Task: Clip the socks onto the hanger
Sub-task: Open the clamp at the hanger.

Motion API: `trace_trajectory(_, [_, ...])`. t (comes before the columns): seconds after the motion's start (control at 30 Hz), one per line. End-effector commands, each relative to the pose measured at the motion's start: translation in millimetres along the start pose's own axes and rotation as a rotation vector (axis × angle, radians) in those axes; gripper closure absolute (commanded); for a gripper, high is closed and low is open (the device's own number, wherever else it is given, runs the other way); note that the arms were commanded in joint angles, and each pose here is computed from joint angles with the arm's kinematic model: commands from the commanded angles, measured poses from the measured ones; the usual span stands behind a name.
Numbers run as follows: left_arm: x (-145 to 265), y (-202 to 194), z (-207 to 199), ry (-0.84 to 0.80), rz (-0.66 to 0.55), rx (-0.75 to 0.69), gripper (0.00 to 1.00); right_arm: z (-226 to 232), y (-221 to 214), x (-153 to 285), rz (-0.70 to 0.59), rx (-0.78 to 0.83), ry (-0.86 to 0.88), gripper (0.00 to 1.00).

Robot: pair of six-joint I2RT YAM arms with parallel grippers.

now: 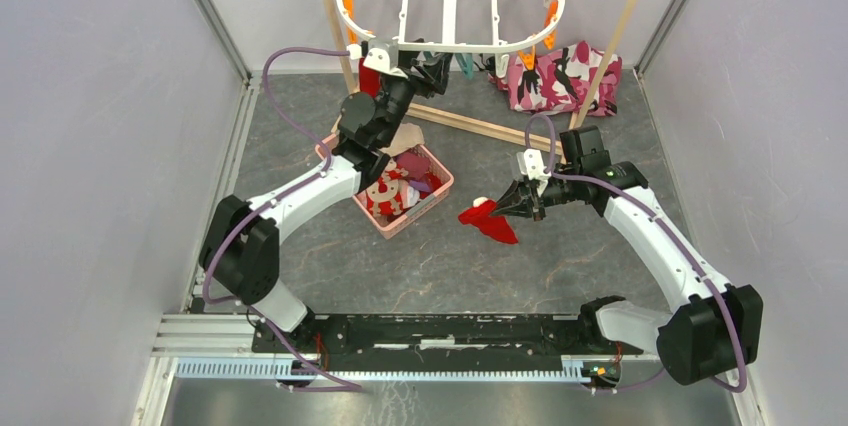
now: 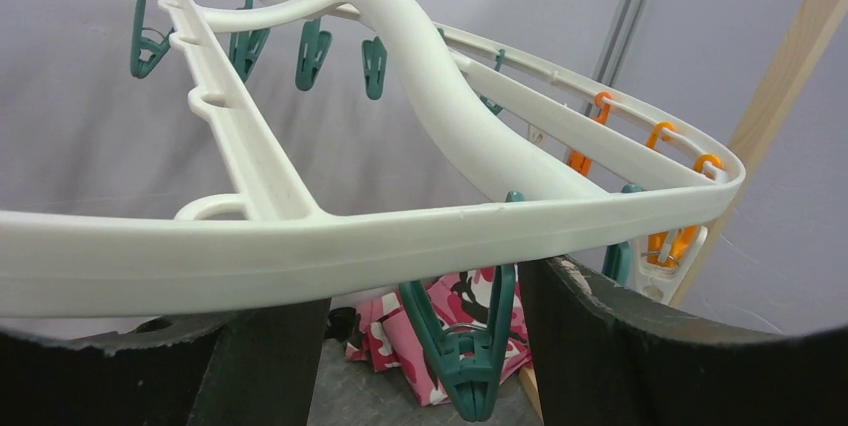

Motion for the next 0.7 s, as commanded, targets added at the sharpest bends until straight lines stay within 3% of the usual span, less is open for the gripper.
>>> trace_trajectory(0.0, [-5,38,0,0.013,-0.09,-0.033,0.26,-1,12,1,-0.031,0.041,0.013,1.0])
trace_trajectory(0.3, [-5,44,1,0.019,-0.103,-0.05,0.28,-1,12,1,-0.032,0.042,0.013,1.0])
trace_trajectory(0.67, [-5,51,-2,0.009,-0.086,0.01,0.62,-1,12,1,-0.029,0.04,0.011,1.0])
Point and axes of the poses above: each gripper's point midway between its finger pads, its own x axis back along the fingers, its own z axis along the line the jaws close on, y = z × x, the point moved 6 cm from there along x, back along the fingers, and after that the axes turned 10 degrees about -x, right-handed, at the moved point
